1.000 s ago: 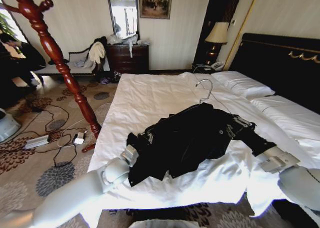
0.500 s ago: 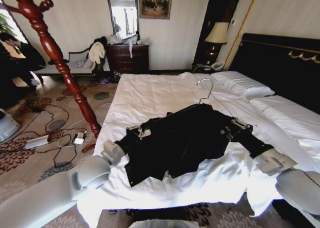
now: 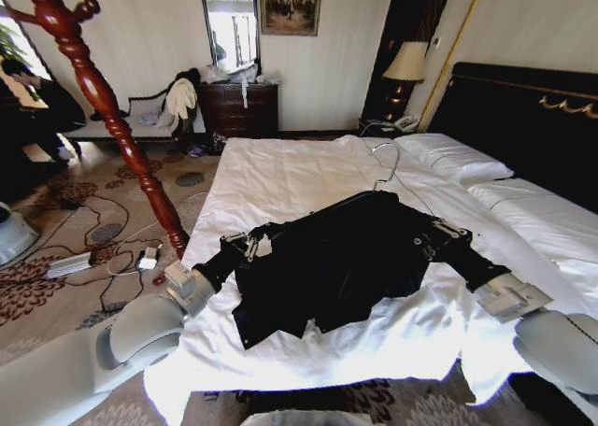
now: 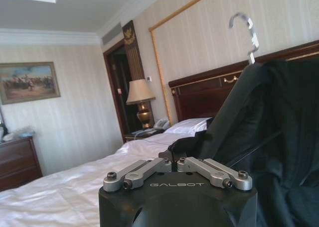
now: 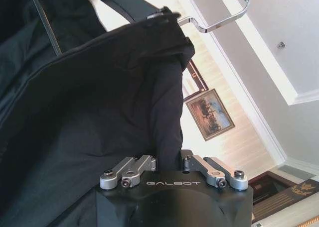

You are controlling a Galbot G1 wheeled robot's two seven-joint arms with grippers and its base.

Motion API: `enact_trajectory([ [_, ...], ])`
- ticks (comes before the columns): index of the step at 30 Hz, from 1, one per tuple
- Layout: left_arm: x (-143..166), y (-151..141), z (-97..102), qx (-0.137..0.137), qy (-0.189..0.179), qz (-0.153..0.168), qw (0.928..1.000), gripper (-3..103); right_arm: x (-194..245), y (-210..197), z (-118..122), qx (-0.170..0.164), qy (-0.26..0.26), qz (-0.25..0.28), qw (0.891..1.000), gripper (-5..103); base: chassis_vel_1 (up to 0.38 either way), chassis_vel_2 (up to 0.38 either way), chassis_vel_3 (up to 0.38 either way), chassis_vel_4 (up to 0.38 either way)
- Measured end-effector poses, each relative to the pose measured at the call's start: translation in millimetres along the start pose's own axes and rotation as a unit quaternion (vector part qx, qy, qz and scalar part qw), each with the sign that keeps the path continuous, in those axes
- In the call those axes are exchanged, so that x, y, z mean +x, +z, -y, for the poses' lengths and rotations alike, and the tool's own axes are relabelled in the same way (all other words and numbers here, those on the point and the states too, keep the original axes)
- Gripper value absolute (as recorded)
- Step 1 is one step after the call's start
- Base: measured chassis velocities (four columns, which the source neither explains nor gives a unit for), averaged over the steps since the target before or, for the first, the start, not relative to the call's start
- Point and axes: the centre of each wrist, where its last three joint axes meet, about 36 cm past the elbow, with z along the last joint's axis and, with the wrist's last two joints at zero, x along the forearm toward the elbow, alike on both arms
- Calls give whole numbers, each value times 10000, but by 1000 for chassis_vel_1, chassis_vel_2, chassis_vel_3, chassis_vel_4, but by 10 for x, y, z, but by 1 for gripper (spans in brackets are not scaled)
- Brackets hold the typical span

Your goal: Pick up the clothes from the bed and hang them on the clothes hanger.

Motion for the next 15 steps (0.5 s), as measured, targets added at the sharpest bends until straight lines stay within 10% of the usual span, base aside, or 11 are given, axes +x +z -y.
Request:
enact_trajectory([
  [15,-6,-433,-153,284,37,-36,9996,0,-308,118,262,261,-36,-251,9993,19,0,0,0,0],
])
